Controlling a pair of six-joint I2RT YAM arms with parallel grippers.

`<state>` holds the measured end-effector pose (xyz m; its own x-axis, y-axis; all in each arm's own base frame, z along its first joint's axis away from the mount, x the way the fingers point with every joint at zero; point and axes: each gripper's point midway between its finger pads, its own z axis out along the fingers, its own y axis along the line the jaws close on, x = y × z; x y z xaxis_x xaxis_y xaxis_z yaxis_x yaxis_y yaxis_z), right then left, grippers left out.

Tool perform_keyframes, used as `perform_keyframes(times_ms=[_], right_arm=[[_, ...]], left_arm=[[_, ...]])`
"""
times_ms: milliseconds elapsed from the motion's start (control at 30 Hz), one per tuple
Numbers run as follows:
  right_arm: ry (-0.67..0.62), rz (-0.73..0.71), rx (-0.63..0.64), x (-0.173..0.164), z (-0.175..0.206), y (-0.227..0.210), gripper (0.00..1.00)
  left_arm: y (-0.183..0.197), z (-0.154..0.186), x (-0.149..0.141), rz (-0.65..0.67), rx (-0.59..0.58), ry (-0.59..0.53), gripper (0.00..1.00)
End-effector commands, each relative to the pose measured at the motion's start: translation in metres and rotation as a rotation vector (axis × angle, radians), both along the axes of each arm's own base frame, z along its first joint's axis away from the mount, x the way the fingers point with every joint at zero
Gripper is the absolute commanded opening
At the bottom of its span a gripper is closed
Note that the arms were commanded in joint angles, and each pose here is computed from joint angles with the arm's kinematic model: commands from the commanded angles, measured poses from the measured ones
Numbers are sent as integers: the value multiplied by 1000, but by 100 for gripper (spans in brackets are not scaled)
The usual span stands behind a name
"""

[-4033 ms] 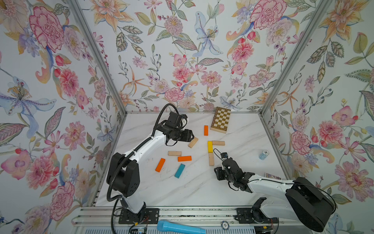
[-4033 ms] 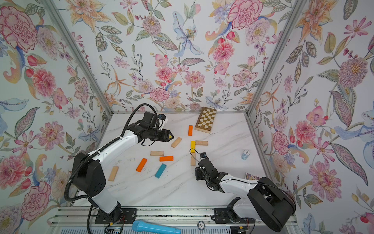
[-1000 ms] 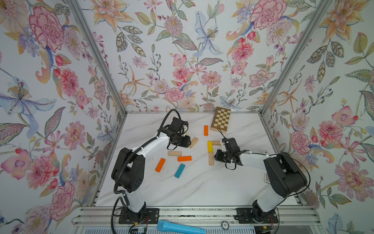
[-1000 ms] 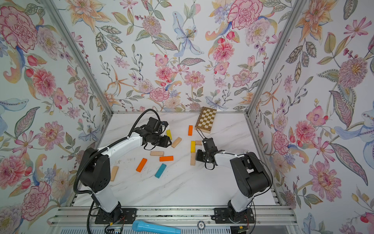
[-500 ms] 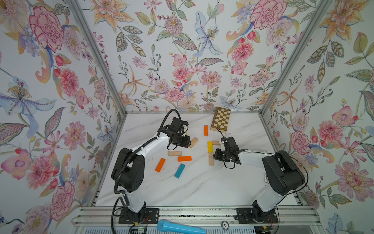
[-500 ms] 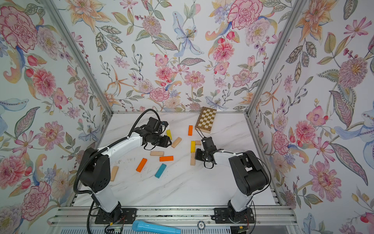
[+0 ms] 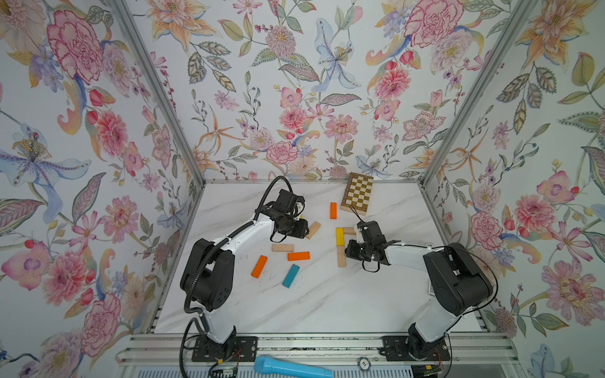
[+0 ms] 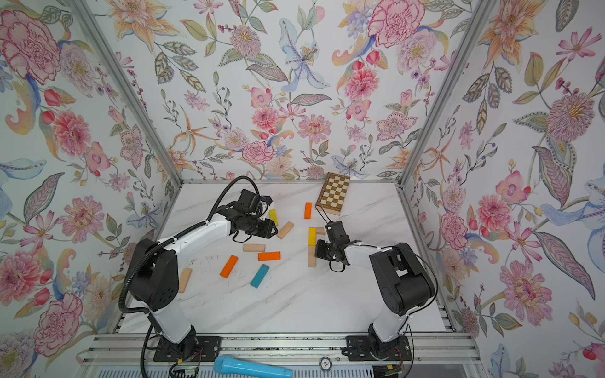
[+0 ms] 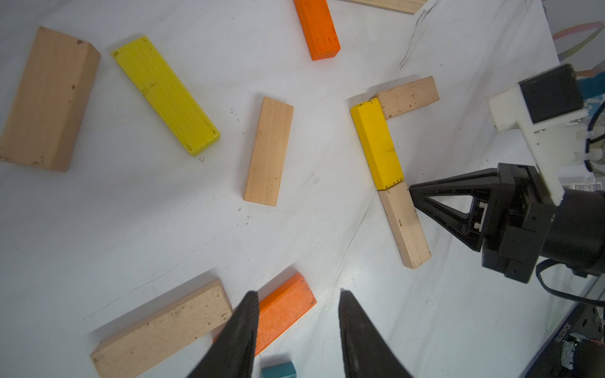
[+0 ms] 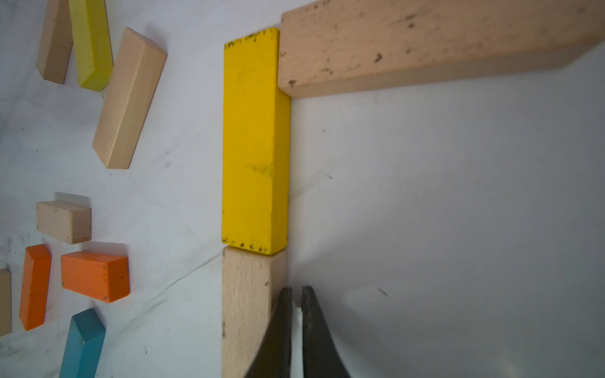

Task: Assemble the number 6 with building blocks
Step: Assemble the building block at the center of the board, then pick up the building block from the center of the board.

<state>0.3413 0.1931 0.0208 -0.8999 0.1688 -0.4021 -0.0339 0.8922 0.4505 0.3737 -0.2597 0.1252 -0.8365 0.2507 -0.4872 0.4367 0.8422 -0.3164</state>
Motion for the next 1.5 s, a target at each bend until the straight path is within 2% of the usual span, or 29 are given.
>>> perform_keyframes(times_ms=[0,100,267,367,500,567,667,833,1000,1167,1333,1467], right_arm=[[69,-38,-58,-24,-16,-16,11],[39,-49,-58,-25,-7,-18,11],[-56,-53,-85,-17,24,-21,16],[-99,-56,-112,-12,44,-22,22],[-129,-40,-116,-8,64,-13,38],[-142,-29,-122,-5,71,-4,45],[-137,-44,-115,4,79,9,50],[-97,-49,-137,9,80,45,58],[-25,-75,-156,21,75,74,60],[11,-119,-219,33,67,96,62],[42,-180,-241,48,55,107,65],[28,-203,-263,64,51,116,66]], left_arm=[[0,4,-1,-12,12,-8,44],[0,3,0,-9,15,-7,46],[4,0,3,9,42,-9,56],[10,1,6,34,73,-24,64],[21,8,10,84,114,-50,73],[33,15,10,126,156,-60,77],[60,31,7,214,210,-84,85],[122,59,-7,415,160,-134,99],[162,70,-24,524,117,-194,99],[179,64,-31,582,145,-189,99],[193,69,-31,637,175,-234,99],[199,73,-31,658,155,-258,99]])
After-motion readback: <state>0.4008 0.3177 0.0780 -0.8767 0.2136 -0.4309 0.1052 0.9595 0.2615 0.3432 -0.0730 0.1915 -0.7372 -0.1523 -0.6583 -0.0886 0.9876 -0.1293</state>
